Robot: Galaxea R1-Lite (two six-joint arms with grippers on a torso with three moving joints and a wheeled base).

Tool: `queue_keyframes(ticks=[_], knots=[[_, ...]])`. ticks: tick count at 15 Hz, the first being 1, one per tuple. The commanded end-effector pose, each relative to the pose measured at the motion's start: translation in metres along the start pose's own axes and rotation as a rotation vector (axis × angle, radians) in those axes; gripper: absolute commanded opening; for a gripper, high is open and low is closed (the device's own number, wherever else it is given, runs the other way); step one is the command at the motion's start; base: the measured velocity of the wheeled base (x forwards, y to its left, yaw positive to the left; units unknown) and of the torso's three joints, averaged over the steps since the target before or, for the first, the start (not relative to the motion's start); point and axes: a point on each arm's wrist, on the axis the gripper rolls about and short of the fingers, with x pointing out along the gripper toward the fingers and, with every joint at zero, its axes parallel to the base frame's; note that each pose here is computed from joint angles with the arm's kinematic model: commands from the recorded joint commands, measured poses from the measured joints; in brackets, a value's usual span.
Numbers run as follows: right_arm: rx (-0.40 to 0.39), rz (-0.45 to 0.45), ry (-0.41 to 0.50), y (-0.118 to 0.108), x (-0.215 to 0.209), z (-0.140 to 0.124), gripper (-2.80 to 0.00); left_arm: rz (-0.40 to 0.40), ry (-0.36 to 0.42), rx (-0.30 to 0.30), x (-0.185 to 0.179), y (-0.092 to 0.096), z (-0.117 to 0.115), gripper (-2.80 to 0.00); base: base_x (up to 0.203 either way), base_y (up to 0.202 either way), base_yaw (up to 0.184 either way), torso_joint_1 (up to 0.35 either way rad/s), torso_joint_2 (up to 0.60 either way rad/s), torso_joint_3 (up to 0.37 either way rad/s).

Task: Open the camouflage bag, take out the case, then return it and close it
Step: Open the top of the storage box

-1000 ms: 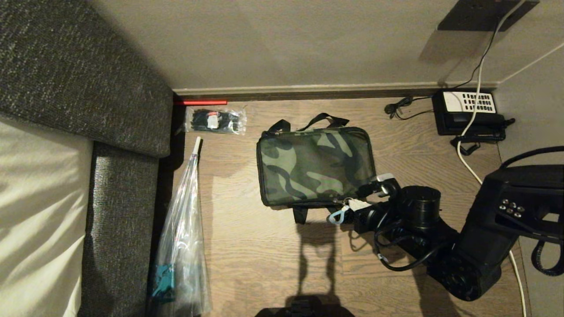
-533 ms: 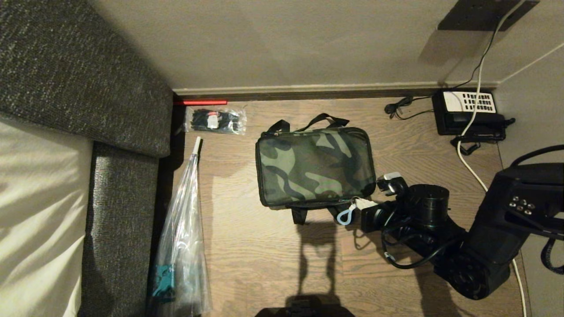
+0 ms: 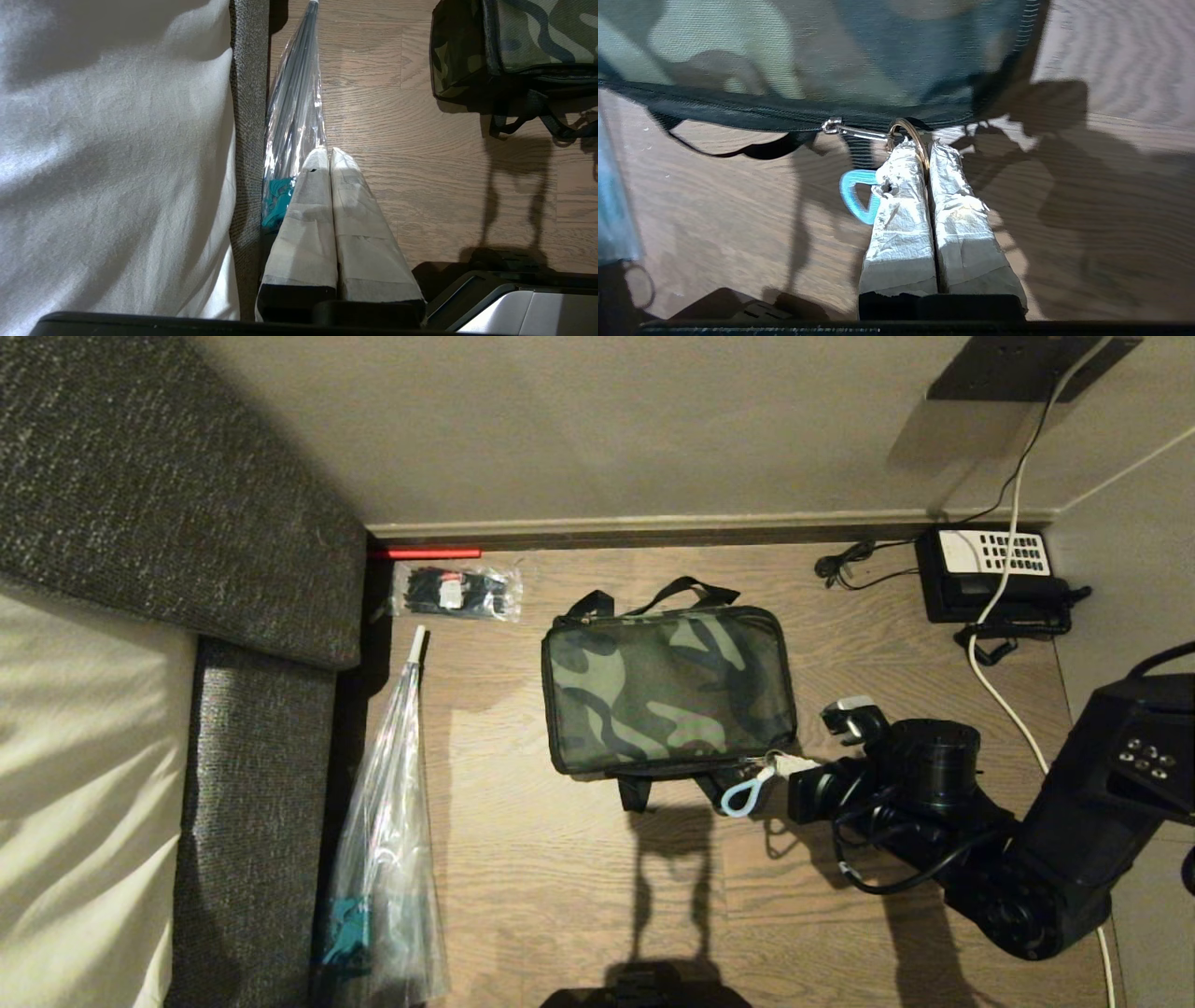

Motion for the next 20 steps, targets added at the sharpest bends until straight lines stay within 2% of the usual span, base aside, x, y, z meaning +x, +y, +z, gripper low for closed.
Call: queue_keyframes(ticks=[1,3,6,10,15,16,18,20], knots=[[0.007,-0.017,-0.01,-0.007,-0.003,0.005,-2.8,0.001,-0.001,-0.001,0.0,0.0,0.0,-2.8,0.0,0.0,0.0,0.0,0.0,0.0],[0.011,-0.004,0.0,-0.014,-0.006,0.007,-2.8,0.001,-0.001,-0.001,0.0,0.0,0.0,-2.8,0.0,0.0,0.0,0.0,0.0,0.0],[-0.014,-0.031,0.025,-0.029,-0.009,0.007,-2.8,0.001,-0.003,-0.001,0.0,0.0,0.0,-2.8,0.0,0.0,0.0,0.0,0.0,0.0],[-0.039,-0.002,0.028,-0.046,-0.015,0.012,-2.8,0.001,-0.002,-0.001,0.0,0.0,0.0,-2.8,0.0,0.0,0.0,0.0,0.0,0.0],[-0.096,0.013,0.032,-0.05,-0.017,0.014,-2.8,0.001,-0.001,-0.001,0.0,0.0,0.0,-2.8,0.0,0.0,0.0,0.0,0.0,0.0],[-0.095,0.005,0.048,-0.057,-0.019,0.013,-2.8,0.001,-0.001,-0.001,0.0,0.0,0.0,-2.8,0.0,0.0,0.0,0.0,0.0,0.0],[-0.086,0.048,0.069,-0.067,-0.022,0.012,-2.8,0.001,-0.003,-0.001,0.0,0.0,0.0,-2.8,0.0,0.0,0.0,0.0,0.0,0.0],[-0.06,0.038,0.081,-0.073,-0.022,0.014,-2.8,0.001,-0.001,-0.001,0.0,0.0,0.0,-2.8,0.0,0.0,0.0,0.0,0.0,0.0]])
